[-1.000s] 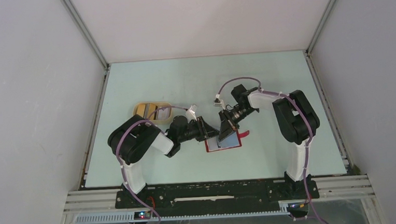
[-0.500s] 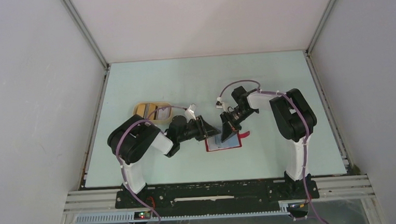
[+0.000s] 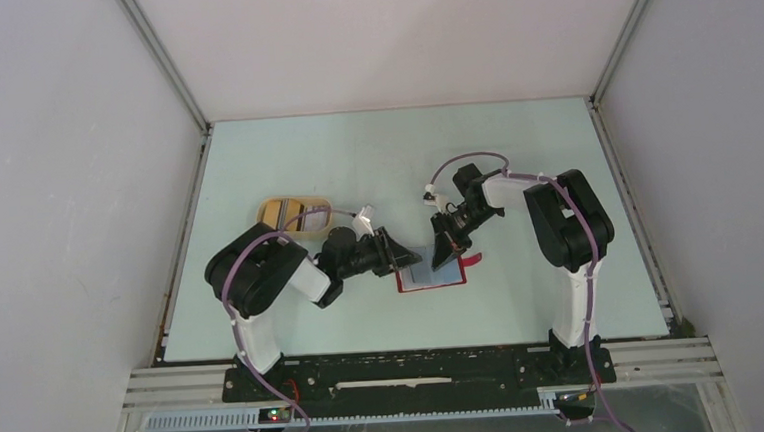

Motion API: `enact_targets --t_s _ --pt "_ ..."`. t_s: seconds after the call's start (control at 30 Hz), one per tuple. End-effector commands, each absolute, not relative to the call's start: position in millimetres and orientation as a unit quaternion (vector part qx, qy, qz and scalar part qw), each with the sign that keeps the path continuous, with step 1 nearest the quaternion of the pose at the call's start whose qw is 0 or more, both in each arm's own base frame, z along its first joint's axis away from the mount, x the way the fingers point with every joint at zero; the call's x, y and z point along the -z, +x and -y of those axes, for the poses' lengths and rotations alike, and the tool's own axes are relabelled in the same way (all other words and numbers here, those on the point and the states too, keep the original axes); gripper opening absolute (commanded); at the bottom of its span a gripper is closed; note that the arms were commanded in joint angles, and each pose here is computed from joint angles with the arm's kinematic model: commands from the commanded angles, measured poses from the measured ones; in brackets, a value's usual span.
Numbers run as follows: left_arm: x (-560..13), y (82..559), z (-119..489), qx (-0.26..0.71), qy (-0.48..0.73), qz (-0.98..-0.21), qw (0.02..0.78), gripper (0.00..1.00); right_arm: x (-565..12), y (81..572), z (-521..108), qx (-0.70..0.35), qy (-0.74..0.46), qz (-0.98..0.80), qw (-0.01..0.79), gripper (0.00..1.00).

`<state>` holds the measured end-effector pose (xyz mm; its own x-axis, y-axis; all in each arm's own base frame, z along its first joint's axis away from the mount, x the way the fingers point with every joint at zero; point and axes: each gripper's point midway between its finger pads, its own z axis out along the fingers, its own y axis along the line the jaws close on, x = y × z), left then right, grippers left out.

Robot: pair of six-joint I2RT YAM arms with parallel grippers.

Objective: Put the credit cards into the card holder
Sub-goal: Turn over the card slot in the card holder.

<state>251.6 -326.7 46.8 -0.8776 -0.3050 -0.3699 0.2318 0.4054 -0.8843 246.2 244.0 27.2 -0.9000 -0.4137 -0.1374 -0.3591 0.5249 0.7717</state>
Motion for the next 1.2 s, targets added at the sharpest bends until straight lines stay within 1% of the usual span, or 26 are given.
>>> enact_targets --t_s 0.0,0.13,0.3,0.6,0.67,0.8,0.87,0.97,1.17 --pt "-66.8 254.3 323.6 0.557 -0.015 -0.784 0.273 0.40 -22.6 246.9 -244.2 0.430 0.217 0.876 0.034 0.08" --pt "-70.2 252.3 319.9 0.559 -0.016 -0.782 0.276 0.39 -23.8 246.6 -244.6 0.432 0.219 0.874 0.034 0.08" --pt "-68.1 249.7 317.8 0.558 -0.015 -0.784 0.273 0.33 -28.9 246.1 -247.0 0.444 0.222 0.868 0.031 0.09" --pt "-60.1 249.6 316.9 0.550 -0.018 -0.791 0.267 0.14 -35.8 244.7 -249.7 0.458 0.229 0.859 0.027 0.11" --pt "-54.6 249.7 314.8 0.537 -0.019 -0.801 0.264 0.11 -42.4 244.2 -251.5 0.469 0.233 0.851 0.023 0.14" --pt "-48.8 250.4 311.7 0.520 -0.016 -0.811 0.266 0.03 -64.3 243.2 -258.2 0.503 0.250 0.827 0.005 0.26" --pt "-49.4 250.2 311.9 0.521 -0.015 -0.811 0.266 0.02 -74.2 241.5 -262.3 0.520 0.256 0.815 -0.001 0.28" --pt "-51.3 249.9 313.3 0.525 -0.014 -0.809 0.264 0.01 -82.5 237.1 -270.8 0.538 0.263 0.801 0.001 0.28" --pt "-59.1 249.6 316.1 0.541 -0.016 -0.799 0.263 0.02 -69.5 230.9 -286.7 0.518 0.272 0.811 0.011 0.27"
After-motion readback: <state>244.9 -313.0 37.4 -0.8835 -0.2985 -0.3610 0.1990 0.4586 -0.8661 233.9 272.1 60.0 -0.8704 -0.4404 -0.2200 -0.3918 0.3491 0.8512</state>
